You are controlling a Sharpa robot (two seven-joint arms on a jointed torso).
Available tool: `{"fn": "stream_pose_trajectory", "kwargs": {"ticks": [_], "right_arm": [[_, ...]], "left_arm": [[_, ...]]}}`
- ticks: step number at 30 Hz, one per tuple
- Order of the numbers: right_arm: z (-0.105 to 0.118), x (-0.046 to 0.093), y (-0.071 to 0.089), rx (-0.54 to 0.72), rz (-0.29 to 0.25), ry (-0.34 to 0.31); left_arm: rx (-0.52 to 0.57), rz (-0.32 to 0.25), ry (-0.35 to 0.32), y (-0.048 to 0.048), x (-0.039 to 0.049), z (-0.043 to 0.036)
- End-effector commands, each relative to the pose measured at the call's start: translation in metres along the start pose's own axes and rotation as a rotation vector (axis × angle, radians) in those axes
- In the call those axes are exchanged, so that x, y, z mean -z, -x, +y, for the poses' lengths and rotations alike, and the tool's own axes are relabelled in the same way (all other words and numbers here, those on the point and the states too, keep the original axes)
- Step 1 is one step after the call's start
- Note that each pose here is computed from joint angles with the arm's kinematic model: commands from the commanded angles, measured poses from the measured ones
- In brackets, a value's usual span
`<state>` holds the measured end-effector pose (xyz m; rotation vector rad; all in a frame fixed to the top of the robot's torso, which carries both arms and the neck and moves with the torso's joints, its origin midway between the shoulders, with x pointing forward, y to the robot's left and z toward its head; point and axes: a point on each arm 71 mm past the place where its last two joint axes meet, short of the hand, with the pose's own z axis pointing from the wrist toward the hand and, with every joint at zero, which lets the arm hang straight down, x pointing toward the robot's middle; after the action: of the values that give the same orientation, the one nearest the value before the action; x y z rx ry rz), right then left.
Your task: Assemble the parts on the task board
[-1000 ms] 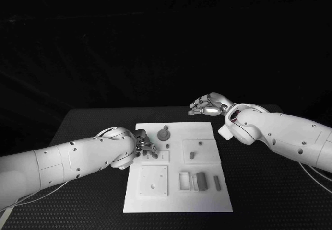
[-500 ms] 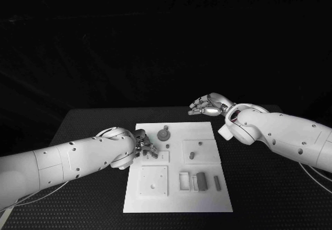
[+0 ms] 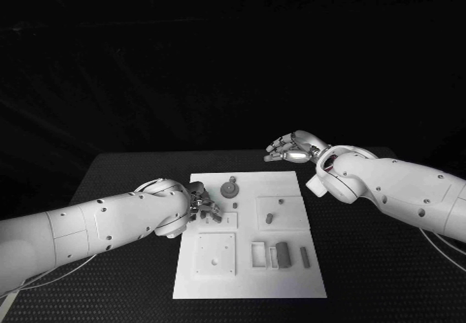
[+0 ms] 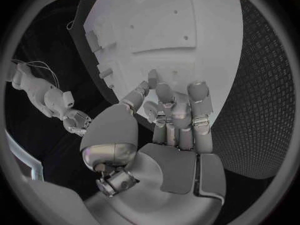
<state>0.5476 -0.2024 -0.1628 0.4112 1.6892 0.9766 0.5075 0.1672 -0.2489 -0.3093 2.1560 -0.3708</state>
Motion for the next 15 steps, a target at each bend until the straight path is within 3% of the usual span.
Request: {"fn": "stream_pose_trajectory", "kwargs": {"ticks": [1, 15], "right_arm": [[0.0005, 0.0001, -0.0010, 0.000, 0.012, 0.006], [0.0003, 0.0003, -0.0009, 0.000, 0.013, 0.005]], "left_arm": [[0.005, 0.009, -0.011, -0.0008, 0.0002, -0.0018], [0.003, 0.013, -0.010, -0.0010, 0.0002, -0.0016]]}}
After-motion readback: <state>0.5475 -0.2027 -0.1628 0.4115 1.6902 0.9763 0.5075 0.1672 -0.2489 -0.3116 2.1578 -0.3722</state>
